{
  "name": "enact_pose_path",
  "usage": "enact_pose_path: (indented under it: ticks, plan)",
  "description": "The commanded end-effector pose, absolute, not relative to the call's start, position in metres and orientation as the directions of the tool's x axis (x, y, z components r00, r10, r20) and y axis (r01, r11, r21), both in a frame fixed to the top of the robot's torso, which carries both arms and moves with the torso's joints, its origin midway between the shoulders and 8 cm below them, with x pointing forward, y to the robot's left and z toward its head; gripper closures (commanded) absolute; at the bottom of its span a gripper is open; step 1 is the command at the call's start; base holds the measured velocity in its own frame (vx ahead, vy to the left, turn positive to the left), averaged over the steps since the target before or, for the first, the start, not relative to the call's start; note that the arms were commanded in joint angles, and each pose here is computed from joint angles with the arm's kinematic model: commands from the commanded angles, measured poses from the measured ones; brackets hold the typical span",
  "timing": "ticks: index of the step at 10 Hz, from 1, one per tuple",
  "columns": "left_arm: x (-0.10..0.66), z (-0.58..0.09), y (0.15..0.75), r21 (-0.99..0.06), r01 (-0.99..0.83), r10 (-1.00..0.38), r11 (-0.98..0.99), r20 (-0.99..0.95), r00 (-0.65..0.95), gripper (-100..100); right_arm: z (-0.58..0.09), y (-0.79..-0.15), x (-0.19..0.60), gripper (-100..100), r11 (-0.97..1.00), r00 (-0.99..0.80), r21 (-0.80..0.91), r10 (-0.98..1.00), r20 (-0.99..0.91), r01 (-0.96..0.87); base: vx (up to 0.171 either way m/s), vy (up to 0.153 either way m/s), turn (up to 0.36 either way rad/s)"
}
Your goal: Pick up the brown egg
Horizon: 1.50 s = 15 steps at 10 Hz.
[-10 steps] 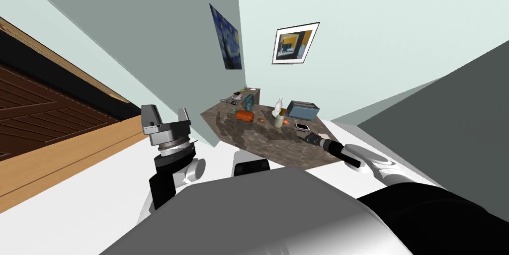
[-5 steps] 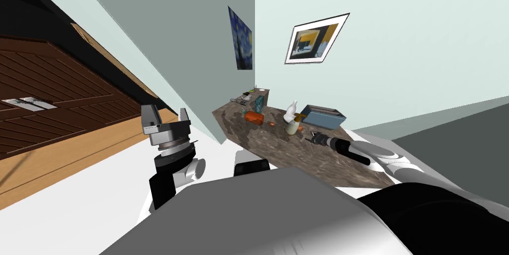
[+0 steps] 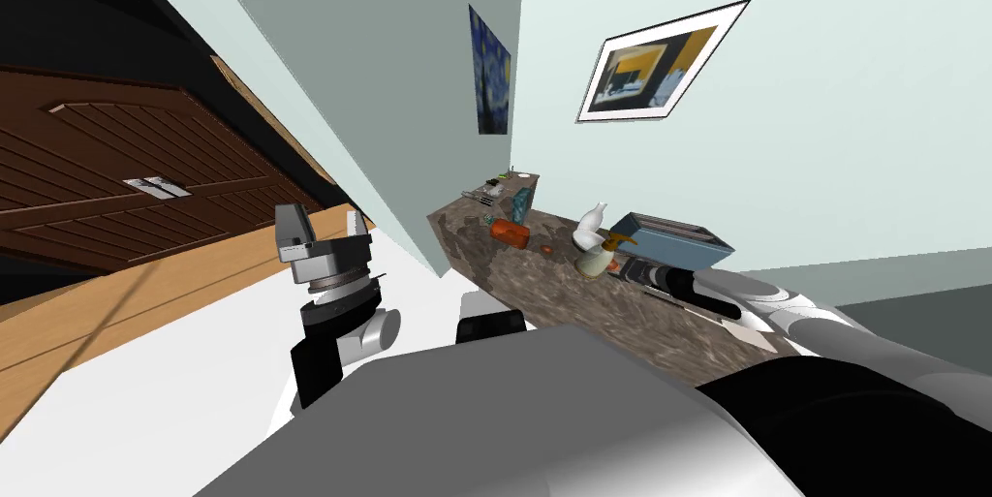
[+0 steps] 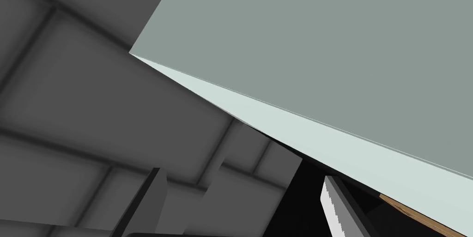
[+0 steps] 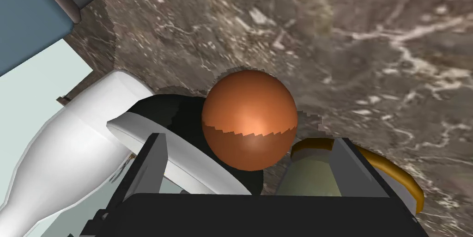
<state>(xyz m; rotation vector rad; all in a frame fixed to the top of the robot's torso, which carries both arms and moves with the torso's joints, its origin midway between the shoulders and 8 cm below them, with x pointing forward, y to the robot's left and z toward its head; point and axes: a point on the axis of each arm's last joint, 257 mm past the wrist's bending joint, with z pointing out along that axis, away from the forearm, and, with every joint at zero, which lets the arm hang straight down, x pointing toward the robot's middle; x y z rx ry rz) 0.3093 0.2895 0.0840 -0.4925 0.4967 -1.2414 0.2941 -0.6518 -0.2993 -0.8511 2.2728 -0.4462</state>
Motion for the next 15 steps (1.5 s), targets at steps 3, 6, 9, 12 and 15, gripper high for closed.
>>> enact_pose_path:
  ticks: [3, 6, 9, 12, 15]
  plan:
    - [0.309, 0.084, 0.29, -0.602, 0.759, -0.965, 0.249, -0.088, 0.247, 0, -0.304, -0.664, 0.287, -100, 0.743, -0.593, -0.512, -0.661, -0.46, -0.431, -0.006, 0.013, 0.091]
    - [0.309, 0.084, 0.29, -0.602, 0.759, -0.965, 0.249, -0.088, 0.247, 0, -0.31, -0.681, 0.277, -100, 0.765, -0.626, -0.51, -0.629, -0.461, -0.393, -0.071, -0.005, 0.194]
    - [0.309, 0.084, 0.29, -0.602, 0.759, -0.965, 0.249, -0.088, 0.247, 0, -0.314, -0.691, 0.27, -100, 0.778, -0.647, -0.509, -0.607, -0.461, -0.368, -0.044, 0.004, 0.104]
    - [0.309, 0.084, 0.29, -0.602, 0.759, -0.965, 0.249, -0.088, 0.247, 0, -0.32, -0.707, 0.259, -100, 0.795, -0.677, -0.509, -0.575, -0.46, -0.33, -0.052, 0.004, 0.167]
    - [0.309, 0.084, 0.29, -0.602, 0.759, -0.965, 0.249, -0.088, 0.248, 0, -0.32, -0.703, 0.261, 100, 0.793, -0.672, -0.508, -0.58, -0.46, -0.337, -0.009, 0.0, 0.01]
